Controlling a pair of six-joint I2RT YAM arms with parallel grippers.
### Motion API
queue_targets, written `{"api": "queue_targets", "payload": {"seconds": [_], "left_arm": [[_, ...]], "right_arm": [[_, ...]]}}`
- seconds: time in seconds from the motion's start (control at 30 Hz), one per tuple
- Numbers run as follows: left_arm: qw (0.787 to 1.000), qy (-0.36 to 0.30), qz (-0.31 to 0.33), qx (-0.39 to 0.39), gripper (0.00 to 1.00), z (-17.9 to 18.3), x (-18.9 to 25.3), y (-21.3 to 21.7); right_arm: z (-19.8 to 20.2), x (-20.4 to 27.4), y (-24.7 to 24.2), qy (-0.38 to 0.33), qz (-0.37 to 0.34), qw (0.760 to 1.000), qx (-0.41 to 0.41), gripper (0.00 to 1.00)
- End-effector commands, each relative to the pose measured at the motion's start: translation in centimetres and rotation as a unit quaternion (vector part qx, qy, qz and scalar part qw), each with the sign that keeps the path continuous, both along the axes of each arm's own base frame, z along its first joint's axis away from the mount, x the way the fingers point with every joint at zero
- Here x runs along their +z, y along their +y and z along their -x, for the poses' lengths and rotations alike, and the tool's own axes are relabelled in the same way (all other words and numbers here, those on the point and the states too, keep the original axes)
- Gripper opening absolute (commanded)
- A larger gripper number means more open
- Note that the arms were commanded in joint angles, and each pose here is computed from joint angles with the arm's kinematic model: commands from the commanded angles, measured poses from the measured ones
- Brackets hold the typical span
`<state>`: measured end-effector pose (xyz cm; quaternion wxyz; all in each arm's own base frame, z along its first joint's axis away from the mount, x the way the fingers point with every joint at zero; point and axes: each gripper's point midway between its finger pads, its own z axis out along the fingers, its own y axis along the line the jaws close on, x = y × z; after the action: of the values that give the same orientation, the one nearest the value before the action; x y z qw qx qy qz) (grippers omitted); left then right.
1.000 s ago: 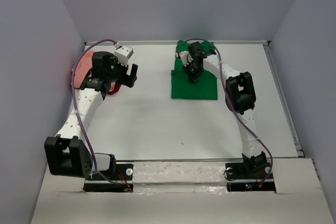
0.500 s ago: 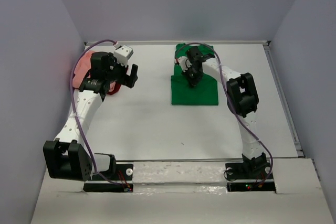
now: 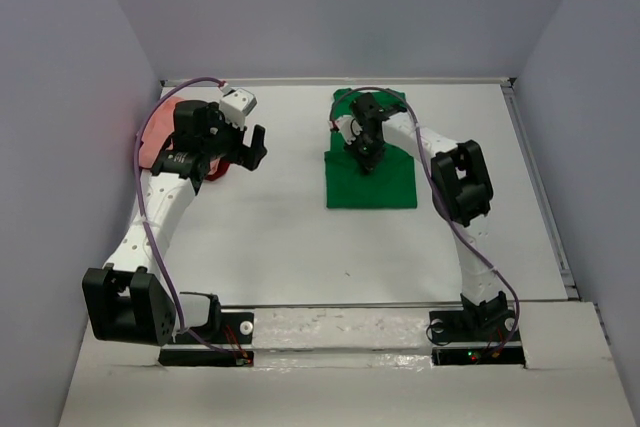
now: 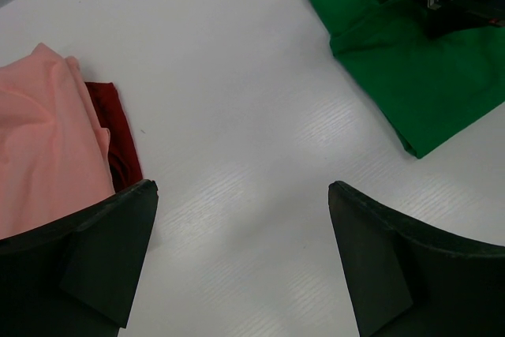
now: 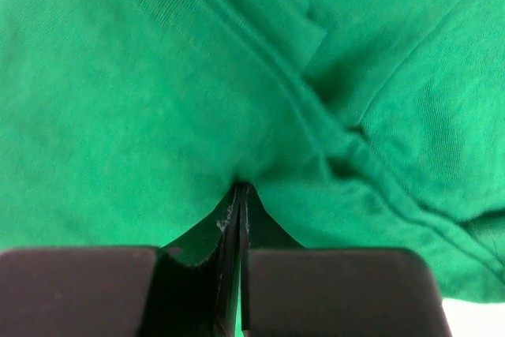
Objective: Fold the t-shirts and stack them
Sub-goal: Fold the tshirt
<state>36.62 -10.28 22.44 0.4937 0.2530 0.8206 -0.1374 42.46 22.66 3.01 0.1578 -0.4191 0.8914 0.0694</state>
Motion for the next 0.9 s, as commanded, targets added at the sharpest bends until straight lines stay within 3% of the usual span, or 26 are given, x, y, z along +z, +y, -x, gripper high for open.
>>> {"api": "queue_targets", "payload": {"seconds": [0.0, 0.03, 0.07, 0.1, 0.23, 0.33, 0.43, 0.57, 0.73, 0.87], "left_arm": [[0.999, -0.040, 0.019, -0.029, 0.99, 0.3, 3.1, -0.9], [0.999, -0.033, 0.024, -0.030, 0.99, 0.2, 2.8, -1.1], [0.998, -0.031, 0.029, -0.035, 0.99, 0.2, 2.8, -1.4], [0.999, -0.024, 0.034, -0.029, 0.99, -0.2, 2.5, -1.4], [0.998, -0.020, 0.044, -0.027, 0.99, -0.5, 2.5, -1.7], [0.997, -0.034, 0.031, -0.055, 0.99, 0.4, 2.6, -2.7], [0.997, -0.027, 0.016, -0.074, 0.99, 1.6, 1.6, -3.3], [0.991, 0.006, 0.068, -0.119, 0.99, 4.2, 0.0, -5.1], [0.980, 0.033, 0.144, -0.136, 0.99, 6.2, -1.4, -6.8], [0.974, 0.063, 0.174, -0.132, 0.99, 7.1, -3.5, -7.3]], "right_arm": [[-0.7, 7.3, 0.3, -0.061, -0.002, 0.998, 0.011, 0.11], [-1.5, 9.1, 0.4, -0.086, -0.006, 0.996, 0.011, 0.30], [-1.8, 11.1, 0.2, -0.109, -0.009, 0.994, 0.009, 0.42], [-2.3, 12.3, -0.3, -0.130, -0.001, 0.992, 0.001, 0.66], [-2.4, 16.3, -2.2, -0.193, 0.015, 0.981, -0.024, 0.90], [-0.6, 16.3, -4.3, -0.207, 0.038, 0.977, -0.035, 0.90], [2.3, 13.7, -7.9, -0.179, 0.073, 0.978, -0.075, 0.77], [5.9, 10.9, -12.4, -0.150, 0.088, 0.974, -0.146, 0.73], [9.1, 9.1, -16.5, -0.096, 0.026, 0.960, -0.261, 0.65], [10.4, 9.0, -17.7, -0.072, -0.007, 0.950, -0.304, 0.64]]}}
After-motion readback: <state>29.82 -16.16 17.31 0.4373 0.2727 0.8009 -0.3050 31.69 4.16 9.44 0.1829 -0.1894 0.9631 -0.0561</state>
